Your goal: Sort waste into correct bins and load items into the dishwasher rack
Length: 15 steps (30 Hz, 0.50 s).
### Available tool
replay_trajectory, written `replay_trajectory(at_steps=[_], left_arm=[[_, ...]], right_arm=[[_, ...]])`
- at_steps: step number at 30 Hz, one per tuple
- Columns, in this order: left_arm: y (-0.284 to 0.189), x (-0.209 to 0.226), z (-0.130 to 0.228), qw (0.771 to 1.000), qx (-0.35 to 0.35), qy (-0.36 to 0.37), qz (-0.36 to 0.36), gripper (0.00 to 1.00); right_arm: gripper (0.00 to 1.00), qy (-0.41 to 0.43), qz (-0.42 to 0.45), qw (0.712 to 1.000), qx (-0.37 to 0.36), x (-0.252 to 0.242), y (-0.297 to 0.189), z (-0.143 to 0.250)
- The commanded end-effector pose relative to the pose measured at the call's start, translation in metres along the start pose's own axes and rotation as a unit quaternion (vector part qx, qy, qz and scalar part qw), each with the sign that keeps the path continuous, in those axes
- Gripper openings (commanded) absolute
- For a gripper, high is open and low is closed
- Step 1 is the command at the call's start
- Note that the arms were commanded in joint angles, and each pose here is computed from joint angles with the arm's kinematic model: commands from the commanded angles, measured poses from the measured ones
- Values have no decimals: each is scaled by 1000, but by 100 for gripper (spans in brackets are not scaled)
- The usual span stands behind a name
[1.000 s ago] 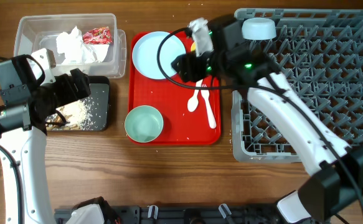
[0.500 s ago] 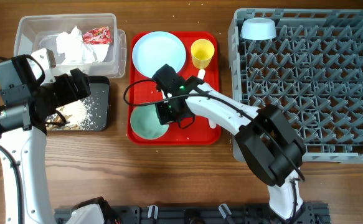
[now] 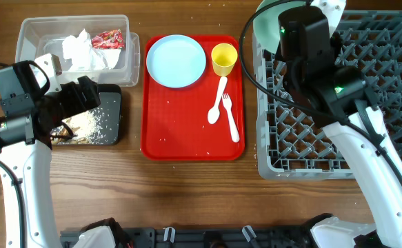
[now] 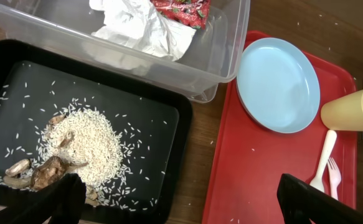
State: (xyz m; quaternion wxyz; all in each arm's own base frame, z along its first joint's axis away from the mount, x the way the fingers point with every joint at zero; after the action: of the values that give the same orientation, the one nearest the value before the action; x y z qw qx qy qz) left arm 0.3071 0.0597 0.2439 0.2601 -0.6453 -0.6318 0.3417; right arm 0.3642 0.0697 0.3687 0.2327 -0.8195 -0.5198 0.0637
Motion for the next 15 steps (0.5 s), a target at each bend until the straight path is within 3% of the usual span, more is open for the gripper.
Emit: replay_trajectory(at_steps=[1, 3, 5, 11, 15], left_arm=[[-3, 1, -3, 1000, -7, 9, 1, 100], [-3, 1, -3, 1000, -7, 9, 1, 100], [-3, 1, -3, 1000, -7, 9, 1, 99], [-3, 1, -3, 1000, -7, 9, 1, 100], [-3, 1, -3, 1000, -7, 9, 1, 100]], right_arm=[[4, -23, 91, 995, -43, -30, 7, -14], [4, -35, 163, 985, -53, -55, 22, -19], [4, -139, 211, 968, -8, -69, 56, -6], [4, -400, 356, 842, 66, -74, 132, 44], [4, -460, 364, 803, 104, -71, 160, 79]])
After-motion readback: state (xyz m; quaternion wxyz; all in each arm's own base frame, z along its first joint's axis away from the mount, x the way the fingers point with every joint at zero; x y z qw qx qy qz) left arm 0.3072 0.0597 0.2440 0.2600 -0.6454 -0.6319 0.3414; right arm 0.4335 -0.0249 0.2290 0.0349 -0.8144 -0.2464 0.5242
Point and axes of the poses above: each gripper's point midway between its finger pads, its own y axis out along the fingers, its own x axis along the line the jaws close on, z = x × y, the point moved 4 cm from there along -y, back along the fingers, and after that the axes turned 14 degrees about y, right-handed, at the moved point
